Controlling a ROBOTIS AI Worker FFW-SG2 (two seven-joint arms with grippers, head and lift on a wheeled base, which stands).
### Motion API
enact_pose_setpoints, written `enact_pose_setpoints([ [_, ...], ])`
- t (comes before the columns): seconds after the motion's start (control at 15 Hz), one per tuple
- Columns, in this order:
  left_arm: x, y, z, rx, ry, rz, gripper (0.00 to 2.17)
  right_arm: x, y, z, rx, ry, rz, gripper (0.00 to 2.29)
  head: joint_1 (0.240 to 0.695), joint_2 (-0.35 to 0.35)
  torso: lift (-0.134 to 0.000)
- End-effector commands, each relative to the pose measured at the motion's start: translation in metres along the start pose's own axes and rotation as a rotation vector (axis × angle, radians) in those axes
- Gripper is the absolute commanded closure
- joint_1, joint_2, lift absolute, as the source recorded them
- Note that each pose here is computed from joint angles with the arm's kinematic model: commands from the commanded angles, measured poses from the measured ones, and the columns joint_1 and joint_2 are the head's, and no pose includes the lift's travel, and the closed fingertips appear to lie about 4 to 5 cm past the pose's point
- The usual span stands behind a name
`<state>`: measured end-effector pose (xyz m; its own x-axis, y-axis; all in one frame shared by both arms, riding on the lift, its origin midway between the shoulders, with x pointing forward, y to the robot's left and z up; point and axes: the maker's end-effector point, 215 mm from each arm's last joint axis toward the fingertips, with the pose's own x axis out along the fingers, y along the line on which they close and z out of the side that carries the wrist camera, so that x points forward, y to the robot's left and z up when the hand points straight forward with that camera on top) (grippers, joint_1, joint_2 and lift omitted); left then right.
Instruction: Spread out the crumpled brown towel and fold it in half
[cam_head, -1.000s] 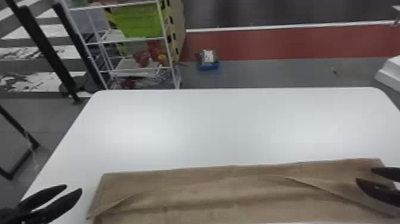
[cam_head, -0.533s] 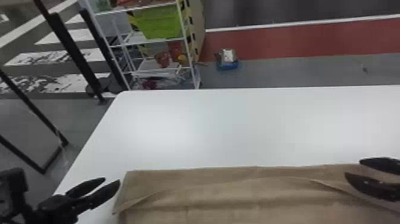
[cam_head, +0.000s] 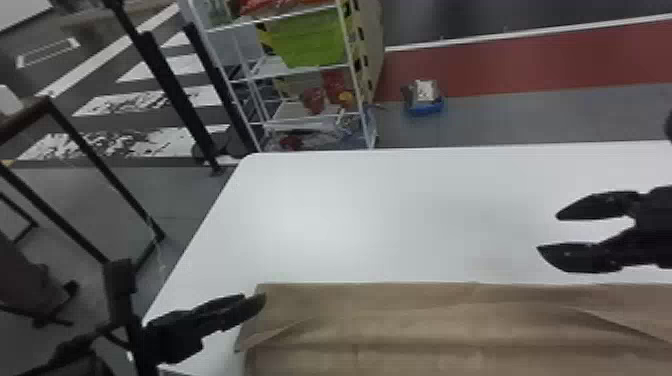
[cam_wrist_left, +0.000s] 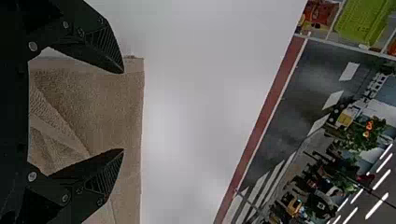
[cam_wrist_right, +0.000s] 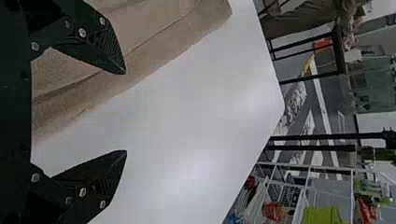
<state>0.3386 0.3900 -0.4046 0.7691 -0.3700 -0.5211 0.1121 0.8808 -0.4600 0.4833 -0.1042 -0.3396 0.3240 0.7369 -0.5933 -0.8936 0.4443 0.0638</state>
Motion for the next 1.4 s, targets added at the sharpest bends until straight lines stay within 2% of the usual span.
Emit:
enact_pose_setpoints([
  [0.0,-0.003,-0.010,-0.003,-0.026,0.020,-0.002,0.35,0.005,0.002,0.005,-0.084,0.067,0.002,0.33,0.695,0.350,-0.124],
  [0.13,-0.007,-0.015,-0.005,-0.038,0.033,0.001,0.35,0.008,0.009,-0.003,-0.091,0.077,0.026,0.33,0.695,0.350,-0.124],
  [0.27,-0.007,-0.022,-0.005,-0.045,0.039,-0.008,0.35,0.019,0.029,-0.019,-0.191,0.095,0.071,0.33,0.695,0.350,-0.124],
  [0.47,0.002,-0.029,-0.013,-0.052,0.077,-0.008,0.35,0.033,0.044,-0.040,-0.250,0.151,0.119,0.39,0.695,0.350,-0.124],
  [0.73,0.009,-0.031,-0.019,-0.038,0.106,0.005,0.35,0.035,0.041,-0.060,-0.290,0.231,0.116,0.46,0.695,0.350,-0.124],
  [1.0,0.011,-0.034,-0.023,-0.041,0.120,0.005,0.35,0.038,0.040,-0.078,-0.288,0.276,0.132,0.59,0.695,0.350,-0.124],
  [1.2,0.012,-0.033,-0.024,-0.032,0.126,0.015,0.35,0.046,0.042,-0.089,-0.293,0.296,0.155,0.59,0.695,0.350,-0.124],
  [1.33,0.013,-0.034,-0.025,-0.031,0.128,0.016,0.35,0.048,0.042,-0.093,-0.291,0.309,0.160,0.70,0.695,0.350,-0.124],
])
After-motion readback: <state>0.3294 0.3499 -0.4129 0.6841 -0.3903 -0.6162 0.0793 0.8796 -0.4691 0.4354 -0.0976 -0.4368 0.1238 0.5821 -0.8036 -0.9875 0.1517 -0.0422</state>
